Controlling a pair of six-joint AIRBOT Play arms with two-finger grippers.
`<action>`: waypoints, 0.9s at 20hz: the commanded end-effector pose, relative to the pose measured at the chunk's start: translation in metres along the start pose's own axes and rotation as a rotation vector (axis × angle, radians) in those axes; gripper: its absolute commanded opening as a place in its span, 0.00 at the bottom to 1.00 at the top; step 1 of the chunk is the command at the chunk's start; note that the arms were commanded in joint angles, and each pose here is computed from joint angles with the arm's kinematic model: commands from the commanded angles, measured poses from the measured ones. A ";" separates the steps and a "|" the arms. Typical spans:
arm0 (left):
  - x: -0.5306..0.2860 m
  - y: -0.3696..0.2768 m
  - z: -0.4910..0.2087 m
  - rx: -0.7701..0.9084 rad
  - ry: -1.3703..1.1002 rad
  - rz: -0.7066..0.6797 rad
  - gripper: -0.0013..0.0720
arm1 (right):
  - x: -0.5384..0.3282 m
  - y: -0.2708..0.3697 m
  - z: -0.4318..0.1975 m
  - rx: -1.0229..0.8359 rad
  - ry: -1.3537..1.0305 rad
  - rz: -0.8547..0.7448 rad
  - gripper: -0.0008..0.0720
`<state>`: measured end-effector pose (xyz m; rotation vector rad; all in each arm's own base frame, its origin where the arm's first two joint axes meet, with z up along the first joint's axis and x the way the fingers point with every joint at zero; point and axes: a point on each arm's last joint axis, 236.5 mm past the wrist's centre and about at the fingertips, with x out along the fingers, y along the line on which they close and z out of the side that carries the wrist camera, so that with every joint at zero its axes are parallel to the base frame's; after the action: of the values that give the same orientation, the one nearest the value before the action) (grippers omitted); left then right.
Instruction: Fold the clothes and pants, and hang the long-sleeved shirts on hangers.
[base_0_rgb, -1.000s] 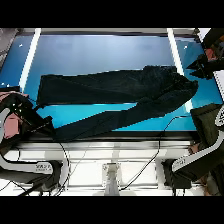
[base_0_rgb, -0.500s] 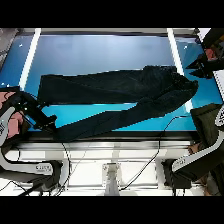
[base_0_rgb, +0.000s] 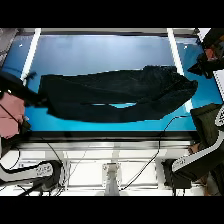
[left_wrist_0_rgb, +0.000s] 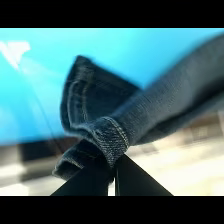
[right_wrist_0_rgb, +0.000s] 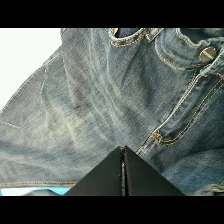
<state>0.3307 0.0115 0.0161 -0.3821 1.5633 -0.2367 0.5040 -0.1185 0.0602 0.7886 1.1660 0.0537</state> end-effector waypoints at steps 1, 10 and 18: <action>-0.064 0.011 0.041 -0.017 -0.214 0.155 0.03 | -0.001 -0.015 0.003 -0.002 -0.011 -0.062 0.08; -0.053 0.007 0.029 -0.009 -0.144 0.151 0.03 | -0.031 -0.101 -0.049 0.155 0.188 -0.407 0.79; -0.047 -0.007 0.029 0.031 -0.131 0.150 0.03 | 0.026 -0.062 -0.054 0.088 0.214 -0.408 0.83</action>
<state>0.3601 0.0302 0.0609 -0.2594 1.4476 -0.1077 0.4416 -0.1461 0.0069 0.6475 1.4910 -0.2729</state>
